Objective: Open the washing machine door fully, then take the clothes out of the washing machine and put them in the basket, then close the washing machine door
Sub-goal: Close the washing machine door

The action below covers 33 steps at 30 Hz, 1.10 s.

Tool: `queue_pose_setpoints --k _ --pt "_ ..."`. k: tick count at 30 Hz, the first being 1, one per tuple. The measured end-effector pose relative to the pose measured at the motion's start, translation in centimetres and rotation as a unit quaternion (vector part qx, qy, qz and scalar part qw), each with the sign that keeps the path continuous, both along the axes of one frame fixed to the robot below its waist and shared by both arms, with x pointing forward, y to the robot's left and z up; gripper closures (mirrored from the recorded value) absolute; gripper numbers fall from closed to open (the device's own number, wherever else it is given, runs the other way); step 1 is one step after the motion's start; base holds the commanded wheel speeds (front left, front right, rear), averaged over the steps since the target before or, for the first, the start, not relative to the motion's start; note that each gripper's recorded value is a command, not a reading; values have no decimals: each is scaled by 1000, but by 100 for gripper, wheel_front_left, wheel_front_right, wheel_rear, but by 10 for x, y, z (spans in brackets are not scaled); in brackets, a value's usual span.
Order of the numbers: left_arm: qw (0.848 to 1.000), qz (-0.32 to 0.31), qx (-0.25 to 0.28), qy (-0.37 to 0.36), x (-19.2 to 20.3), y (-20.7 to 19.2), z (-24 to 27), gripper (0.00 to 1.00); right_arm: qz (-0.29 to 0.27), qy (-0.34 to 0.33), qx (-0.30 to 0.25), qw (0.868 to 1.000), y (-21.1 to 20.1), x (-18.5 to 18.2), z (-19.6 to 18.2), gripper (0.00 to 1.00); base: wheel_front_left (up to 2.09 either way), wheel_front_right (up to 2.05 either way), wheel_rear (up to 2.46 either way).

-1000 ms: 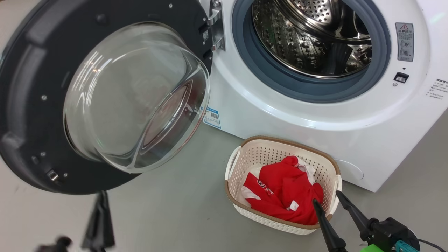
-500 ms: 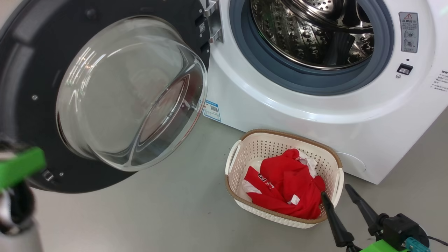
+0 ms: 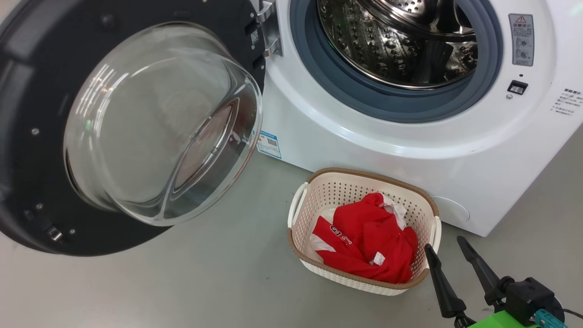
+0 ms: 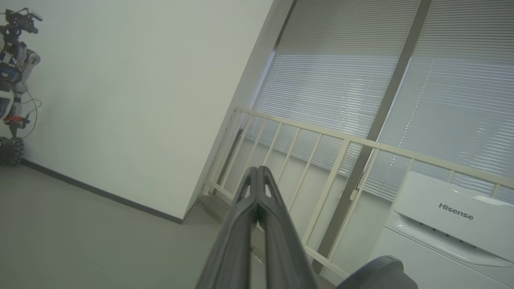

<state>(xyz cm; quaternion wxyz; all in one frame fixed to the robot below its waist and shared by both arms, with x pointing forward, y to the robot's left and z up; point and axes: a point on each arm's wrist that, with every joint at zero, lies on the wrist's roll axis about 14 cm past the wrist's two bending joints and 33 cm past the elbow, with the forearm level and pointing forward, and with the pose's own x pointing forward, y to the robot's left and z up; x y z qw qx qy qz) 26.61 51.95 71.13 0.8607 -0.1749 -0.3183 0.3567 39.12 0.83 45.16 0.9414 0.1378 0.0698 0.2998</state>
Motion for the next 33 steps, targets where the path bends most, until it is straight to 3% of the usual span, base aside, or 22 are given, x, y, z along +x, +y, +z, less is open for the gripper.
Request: queue_pose_setpoints --k 2,3,6,10,16,19,30,33 --pt "997 -15 -72 13 5 13 -24 100 -2 4 -2 1000 -2 -1 -3 0 0 0 0" --pt "997 -15 -72 13 5 13 -24 100 -2 4 -2 1000 -2 -1 -3 0 0 0 0" --pt "987 -43 -151 43 14 20 -53 100 -2 9 -3 1000 -3 -3 -6 0 0 0 0" --pt "965 -90 -230 91 24 16 -85 100 -3 10 -3 1000 -3 -3 -6 0 0 0 0" --pt "929 -153 -295 165 33 -2 -120 100 -1 11 -2 1000 -2 -3 -7 0 0 0 0" --pt "908 -195 -318 190 41 -17 -129 100 -1 8 -1 1000 -2 -2 -5 0 0 0 0" --pt "882 -269 -318 220 30 -40 -131 100 -2 -2 -2 1000 -2 -3 2 0 0 0 0" --pt "868 -307 -310 236 29 -56 -133 100 -4 -5 0 1000 -3 -4 5 0 0 0 0"
